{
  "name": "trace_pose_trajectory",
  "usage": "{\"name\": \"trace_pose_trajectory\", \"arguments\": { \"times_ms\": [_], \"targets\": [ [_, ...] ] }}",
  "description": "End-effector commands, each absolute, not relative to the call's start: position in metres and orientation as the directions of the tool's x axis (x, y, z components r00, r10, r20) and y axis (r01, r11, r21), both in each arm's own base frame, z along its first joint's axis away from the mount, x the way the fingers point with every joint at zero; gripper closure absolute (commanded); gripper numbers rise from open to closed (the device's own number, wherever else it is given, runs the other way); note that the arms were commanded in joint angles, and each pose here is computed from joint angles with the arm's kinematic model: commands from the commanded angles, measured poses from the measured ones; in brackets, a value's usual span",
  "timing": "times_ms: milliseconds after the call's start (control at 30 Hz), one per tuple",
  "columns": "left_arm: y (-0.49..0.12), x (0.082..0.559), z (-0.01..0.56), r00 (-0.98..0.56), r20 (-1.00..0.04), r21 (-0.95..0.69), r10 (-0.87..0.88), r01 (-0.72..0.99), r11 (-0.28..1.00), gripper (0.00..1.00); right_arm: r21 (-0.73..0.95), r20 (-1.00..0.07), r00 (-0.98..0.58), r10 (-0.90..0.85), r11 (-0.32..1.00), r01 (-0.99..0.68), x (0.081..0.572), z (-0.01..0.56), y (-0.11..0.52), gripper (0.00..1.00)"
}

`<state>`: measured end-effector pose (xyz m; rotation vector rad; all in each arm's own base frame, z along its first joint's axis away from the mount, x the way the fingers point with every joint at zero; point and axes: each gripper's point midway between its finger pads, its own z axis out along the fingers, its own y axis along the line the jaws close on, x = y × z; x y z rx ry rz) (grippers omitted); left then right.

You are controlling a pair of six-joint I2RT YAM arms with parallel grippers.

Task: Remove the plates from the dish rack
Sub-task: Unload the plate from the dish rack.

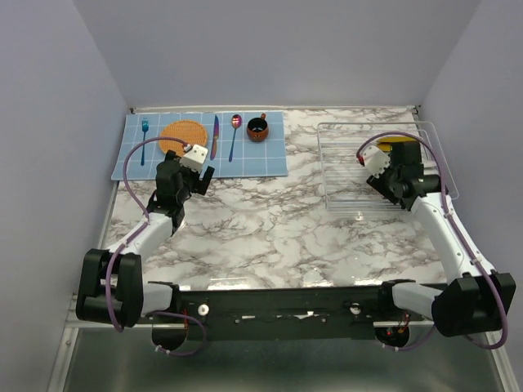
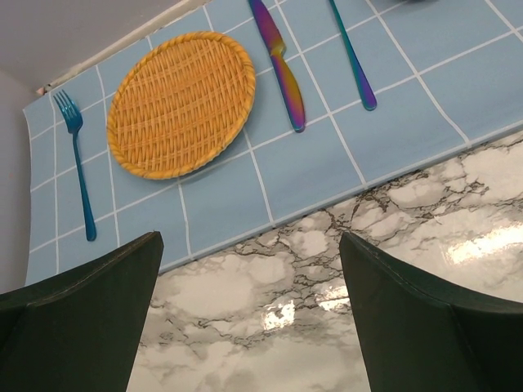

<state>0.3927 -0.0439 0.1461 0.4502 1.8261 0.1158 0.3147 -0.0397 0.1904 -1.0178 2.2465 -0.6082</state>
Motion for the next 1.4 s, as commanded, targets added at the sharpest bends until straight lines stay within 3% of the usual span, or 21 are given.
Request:
{"name": "trace_pose_trajectory", "arguments": {
  "times_ms": [0, 600, 1367],
  "targets": [
    [-0.039, 0.396, 0.144, -0.225, -0.898, 0.328, 0.378, 0.229, 0.917, 0.02, -0.662, -0.225, -0.568, -0.792, 0.552, -0.507, 0.318, 0.178, -0.063, 0.39],
    [-0.031, 0.395, 0.136, -0.248, -0.888, 0.346, 0.388, 0.195, 0.918, 0.02, -0.729, -0.14, -0.569, -0.81, 0.473, -0.495, 0.338, 0.18, -0.087, 0.39],
    [-0.025, 0.395, 0.132, -0.259, -0.882, 0.359, 0.394, 0.173, 0.917, 0.01, -0.745, -0.085, -0.562, -0.823, 0.427, -0.512, 0.362, 0.169, -0.11, 0.48]
  ]
}}
